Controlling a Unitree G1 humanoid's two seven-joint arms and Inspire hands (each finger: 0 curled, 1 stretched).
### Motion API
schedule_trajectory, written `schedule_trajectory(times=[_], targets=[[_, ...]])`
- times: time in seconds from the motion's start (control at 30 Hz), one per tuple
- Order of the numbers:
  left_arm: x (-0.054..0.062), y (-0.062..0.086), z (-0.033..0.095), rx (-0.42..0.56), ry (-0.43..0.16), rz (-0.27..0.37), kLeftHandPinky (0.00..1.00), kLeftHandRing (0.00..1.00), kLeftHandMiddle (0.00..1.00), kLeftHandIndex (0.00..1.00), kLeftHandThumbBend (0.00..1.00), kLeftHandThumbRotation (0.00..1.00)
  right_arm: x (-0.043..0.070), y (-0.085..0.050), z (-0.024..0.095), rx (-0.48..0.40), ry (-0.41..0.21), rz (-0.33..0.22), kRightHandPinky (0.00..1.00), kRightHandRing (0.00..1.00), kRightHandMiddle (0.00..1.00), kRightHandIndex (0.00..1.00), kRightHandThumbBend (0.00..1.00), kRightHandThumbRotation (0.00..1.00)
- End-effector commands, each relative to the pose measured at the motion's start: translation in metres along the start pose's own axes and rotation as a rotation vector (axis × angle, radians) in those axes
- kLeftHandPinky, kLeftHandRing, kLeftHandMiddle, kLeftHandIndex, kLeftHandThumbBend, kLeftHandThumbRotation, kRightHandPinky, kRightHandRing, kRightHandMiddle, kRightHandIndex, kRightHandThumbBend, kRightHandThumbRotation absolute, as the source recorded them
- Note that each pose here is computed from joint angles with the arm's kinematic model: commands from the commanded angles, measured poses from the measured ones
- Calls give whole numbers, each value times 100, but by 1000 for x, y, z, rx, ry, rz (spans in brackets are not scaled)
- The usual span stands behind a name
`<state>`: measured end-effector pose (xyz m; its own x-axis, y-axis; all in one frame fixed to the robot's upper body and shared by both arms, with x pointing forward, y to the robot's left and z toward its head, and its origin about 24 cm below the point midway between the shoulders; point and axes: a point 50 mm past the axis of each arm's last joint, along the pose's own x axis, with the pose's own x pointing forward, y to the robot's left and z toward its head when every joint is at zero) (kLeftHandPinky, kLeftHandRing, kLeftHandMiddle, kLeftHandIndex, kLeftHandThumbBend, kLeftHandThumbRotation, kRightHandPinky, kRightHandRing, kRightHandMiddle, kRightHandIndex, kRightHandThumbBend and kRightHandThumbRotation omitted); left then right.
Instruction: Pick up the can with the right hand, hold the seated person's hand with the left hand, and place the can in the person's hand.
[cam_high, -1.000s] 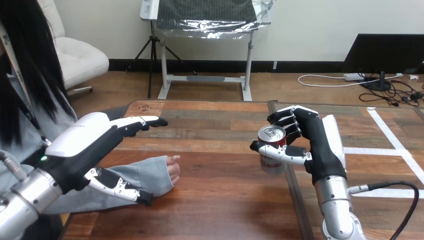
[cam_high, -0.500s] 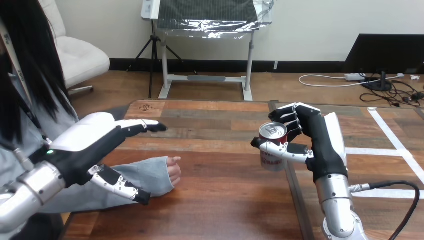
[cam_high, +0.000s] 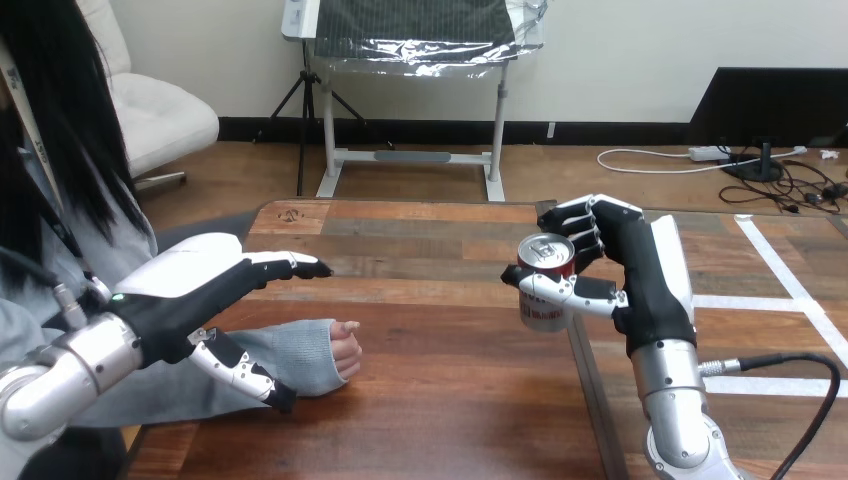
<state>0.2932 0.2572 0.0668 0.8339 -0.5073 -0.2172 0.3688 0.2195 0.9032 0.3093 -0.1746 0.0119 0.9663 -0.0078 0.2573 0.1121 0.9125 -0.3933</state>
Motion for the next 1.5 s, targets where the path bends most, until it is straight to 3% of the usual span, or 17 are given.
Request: schedule_trajectory(times=[0.0,0.67,1.47], targets=[[11,27,-2,54,9,66,78,85,86,85,100,25,37,-17,36,22,-180,-65,36,40,48,51,80,0],[20,19,-18,66,114,28,79,86,87,87,100,27,33,-20,37,48,-211,-68,36,41,48,51,81,0],[26,8,-25,145,182,8,75,82,83,84,100,29,30,-20,38,87,-239,-61,37,41,49,50,81,0]])
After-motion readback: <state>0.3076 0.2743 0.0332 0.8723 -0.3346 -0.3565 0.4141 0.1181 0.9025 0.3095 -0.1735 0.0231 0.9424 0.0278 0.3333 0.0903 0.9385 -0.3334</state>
